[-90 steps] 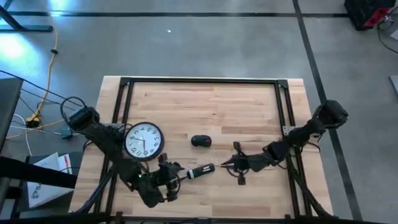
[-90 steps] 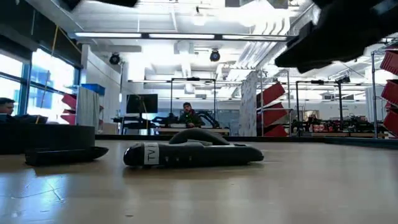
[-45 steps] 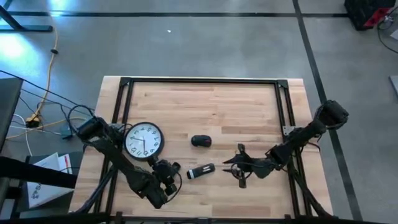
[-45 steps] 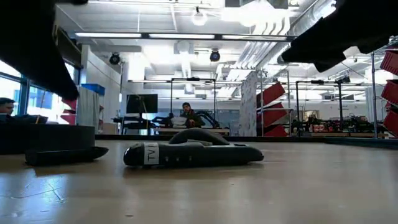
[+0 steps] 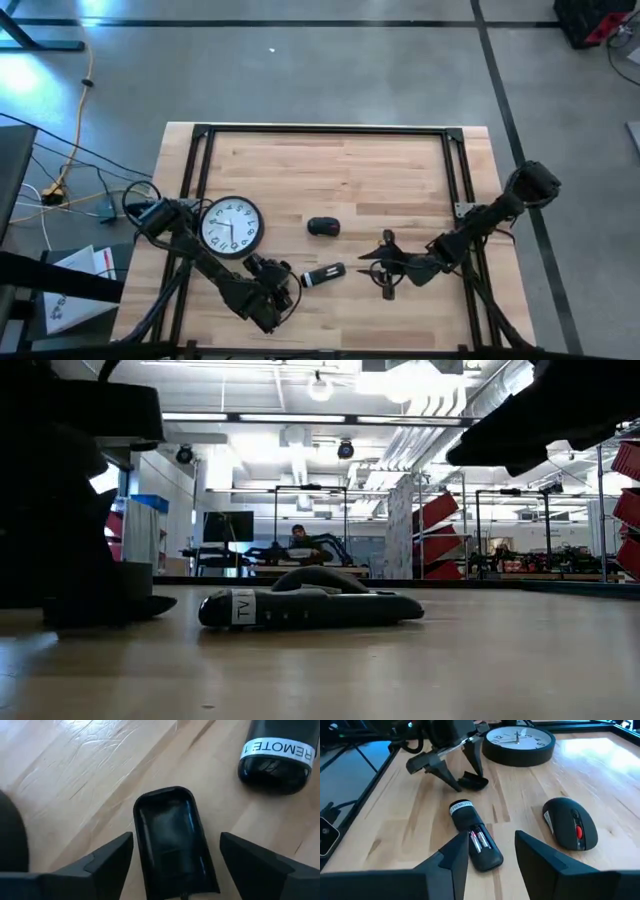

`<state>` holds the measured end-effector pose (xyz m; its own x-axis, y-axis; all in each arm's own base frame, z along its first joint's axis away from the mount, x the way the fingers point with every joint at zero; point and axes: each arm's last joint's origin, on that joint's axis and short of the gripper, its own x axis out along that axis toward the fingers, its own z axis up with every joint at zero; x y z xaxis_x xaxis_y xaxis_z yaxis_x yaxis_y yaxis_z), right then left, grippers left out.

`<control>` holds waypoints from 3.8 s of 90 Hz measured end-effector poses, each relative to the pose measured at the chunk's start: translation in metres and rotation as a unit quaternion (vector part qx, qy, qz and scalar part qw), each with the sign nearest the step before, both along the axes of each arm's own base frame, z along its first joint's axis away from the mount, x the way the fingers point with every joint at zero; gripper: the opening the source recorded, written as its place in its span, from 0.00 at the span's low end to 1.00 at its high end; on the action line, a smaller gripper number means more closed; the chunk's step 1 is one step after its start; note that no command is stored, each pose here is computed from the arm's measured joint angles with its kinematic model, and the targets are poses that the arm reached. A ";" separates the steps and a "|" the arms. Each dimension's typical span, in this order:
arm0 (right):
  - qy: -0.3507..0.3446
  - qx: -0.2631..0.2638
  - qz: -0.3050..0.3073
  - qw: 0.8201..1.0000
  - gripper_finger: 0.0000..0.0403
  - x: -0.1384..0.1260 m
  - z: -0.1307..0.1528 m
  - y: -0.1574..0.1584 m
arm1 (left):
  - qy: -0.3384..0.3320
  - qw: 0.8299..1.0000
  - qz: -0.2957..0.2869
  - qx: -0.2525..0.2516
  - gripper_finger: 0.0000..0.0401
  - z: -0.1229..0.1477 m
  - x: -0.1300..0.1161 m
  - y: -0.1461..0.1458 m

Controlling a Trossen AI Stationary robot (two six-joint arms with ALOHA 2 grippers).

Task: Insert battery
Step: Close the black remote battery compartment

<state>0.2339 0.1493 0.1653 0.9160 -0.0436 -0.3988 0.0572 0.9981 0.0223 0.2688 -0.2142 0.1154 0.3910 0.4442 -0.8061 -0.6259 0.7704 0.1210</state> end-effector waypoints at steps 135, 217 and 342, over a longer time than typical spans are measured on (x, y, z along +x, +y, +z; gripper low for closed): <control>0.012 -0.426 0.144 0.893 0.32 0.070 -0.013 0.047 | -0.037 0.972 -0.219 -0.078 0.42 0.072 0.073 0.032; -0.002 -0.488 0.125 0.864 0.30 0.084 -0.011 0.059 | -0.127 0.938 -0.309 -0.089 0.42 0.117 0.092 0.051; -0.037 0.167 0.135 0.976 0.00 0.047 0.040 -0.011 | -0.058 0.959 -0.236 0.148 0.42 0.137 0.022 0.023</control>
<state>0.2807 0.1388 0.2048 0.9029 0.3237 -0.2828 -0.2199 0.9132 0.3430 0.2904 -0.1910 0.2524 0.6847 0.3981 -0.6104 -0.2385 0.9139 0.3285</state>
